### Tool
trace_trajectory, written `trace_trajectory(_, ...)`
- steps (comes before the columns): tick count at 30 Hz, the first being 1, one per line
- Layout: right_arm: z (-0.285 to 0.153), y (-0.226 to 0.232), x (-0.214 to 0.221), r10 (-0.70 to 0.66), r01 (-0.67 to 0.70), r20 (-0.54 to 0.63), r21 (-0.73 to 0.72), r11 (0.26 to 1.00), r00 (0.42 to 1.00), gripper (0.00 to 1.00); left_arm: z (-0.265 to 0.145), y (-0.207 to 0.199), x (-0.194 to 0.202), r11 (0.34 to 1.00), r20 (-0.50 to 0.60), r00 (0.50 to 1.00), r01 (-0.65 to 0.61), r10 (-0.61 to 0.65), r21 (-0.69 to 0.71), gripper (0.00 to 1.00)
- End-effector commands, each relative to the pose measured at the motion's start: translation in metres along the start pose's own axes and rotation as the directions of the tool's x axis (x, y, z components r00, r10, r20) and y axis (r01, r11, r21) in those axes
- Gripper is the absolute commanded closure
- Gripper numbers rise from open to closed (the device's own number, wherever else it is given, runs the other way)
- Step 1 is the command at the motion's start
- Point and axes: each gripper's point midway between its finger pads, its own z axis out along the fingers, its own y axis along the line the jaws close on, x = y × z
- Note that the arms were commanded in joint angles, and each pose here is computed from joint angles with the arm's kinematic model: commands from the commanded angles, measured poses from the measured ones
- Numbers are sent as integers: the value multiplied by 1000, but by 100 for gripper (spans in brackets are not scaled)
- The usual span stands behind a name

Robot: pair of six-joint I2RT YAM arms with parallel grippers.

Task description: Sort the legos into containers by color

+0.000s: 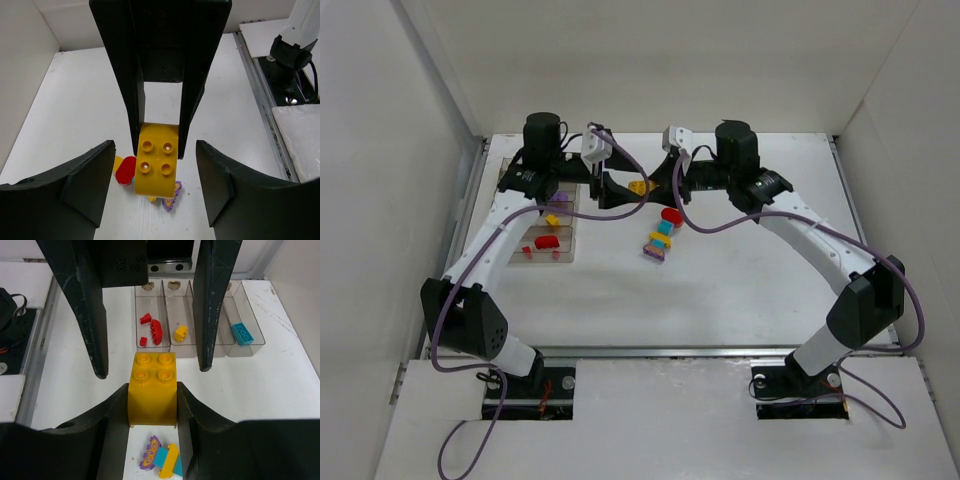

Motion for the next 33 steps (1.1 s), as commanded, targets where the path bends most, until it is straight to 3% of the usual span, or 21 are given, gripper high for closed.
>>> trace_trajectory(1,-5,1,-33,-101,101,58,13,995,993,100,-2,-12,-9,999,15,1000,-27,27,40,37)
trace_trajectory(4,-5,0,-33,-111,110,58,13,994,992,100,-1,-11,4,999,-10,1000,-3,3,42,31)
trace_trajectory(9,-5,1,-38,-118,118,66,7,993,991,100,-3,-6,14,1000,-51,998,-22,22,19,31)
trace_trajectory(12,-5,3,-38,-118,118,70,-1,993,991,100,-2,-2,15,1000,-58,998,-23,24,9,40)
trace_trajectory(15,-5,3,-38,-118,118,70,-1,993,991,100,-3,-2,12,1000,-56,998,-23,24,7,56)
trace_trajectory(18,-3,6,-39,-119,120,72,-10,993,990,100,-2,-2,7,999,-45,999,-30,30,13,83)
trace_trajectory(19,-3,6,-39,-119,120,72,-10,993,990,100,-2,-2,7,999,-45,999,-30,30,13,97)
trace_trajectory(22,-3,7,-37,-110,111,66,-13,994,992,98,-2,-2,7,1000,-45,999,-21,21,12,100)
trace_trajectory(25,-4,0,-35,-74,72,39,33,997,997,60,-2,-2,7,1000,-45,999,-21,21,12,100)
trace_trajectory(27,-5,-6,-33,-54,53,13,59,997,998,2,-2,-2,7,1000,-45,999,-21,21,12,100)
trace_trajectory(33,-11,-20,-11,12,1,-80,164,986,997,0,-16,12,21,996,-100,995,2,-12,-91,100)
